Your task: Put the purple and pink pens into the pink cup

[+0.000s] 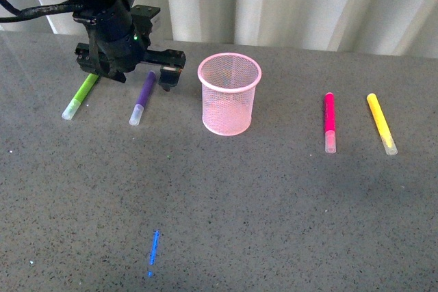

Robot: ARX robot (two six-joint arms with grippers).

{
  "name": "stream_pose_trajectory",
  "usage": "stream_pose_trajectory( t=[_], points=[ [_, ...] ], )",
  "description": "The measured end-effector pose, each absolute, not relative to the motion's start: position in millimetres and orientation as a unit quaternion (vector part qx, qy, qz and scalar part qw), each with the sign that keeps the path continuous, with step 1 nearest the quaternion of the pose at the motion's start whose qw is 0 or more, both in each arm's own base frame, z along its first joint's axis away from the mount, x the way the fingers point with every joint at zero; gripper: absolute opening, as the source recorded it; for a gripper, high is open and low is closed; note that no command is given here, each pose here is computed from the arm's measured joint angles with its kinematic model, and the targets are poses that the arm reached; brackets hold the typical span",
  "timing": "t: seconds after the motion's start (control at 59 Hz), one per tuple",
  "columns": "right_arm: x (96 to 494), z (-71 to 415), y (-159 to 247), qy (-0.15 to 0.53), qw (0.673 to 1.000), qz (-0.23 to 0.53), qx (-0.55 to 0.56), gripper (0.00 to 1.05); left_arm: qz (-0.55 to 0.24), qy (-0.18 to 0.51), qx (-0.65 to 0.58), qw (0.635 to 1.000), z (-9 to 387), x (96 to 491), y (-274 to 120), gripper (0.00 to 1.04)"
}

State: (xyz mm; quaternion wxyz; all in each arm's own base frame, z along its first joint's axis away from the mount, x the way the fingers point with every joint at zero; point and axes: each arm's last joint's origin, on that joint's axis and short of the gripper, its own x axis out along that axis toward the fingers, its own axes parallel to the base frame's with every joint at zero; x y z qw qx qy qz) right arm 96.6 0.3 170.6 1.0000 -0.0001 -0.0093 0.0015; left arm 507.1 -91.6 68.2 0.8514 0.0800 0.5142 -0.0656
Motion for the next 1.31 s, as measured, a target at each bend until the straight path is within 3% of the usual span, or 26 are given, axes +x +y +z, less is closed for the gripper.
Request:
stream_pose_trajectory(
  t=[0.136,0.407,0.678,1.305],
  points=[
    [97,171,0,-0.009,1.0,0.002,0.0,0.98,-0.067,0.515,0.083,0.851,64,508,-94,0.98],
    [97,171,0,-0.009,1.0,0.002,0.0,0.98,-0.071,0.52,0.084,0.847,59,507,-96,0.51],
    [97,171,0,-0.009,1.0,0.002,0.0,0.98,-0.069,0.517,0.083,0.849,58,508,-96,0.14],
    [97,171,0,-0.009,1.0,0.002,0.0,0.98,-0.043,0.471,0.008,0.881,67,504,-82,0.13]
  ],
)
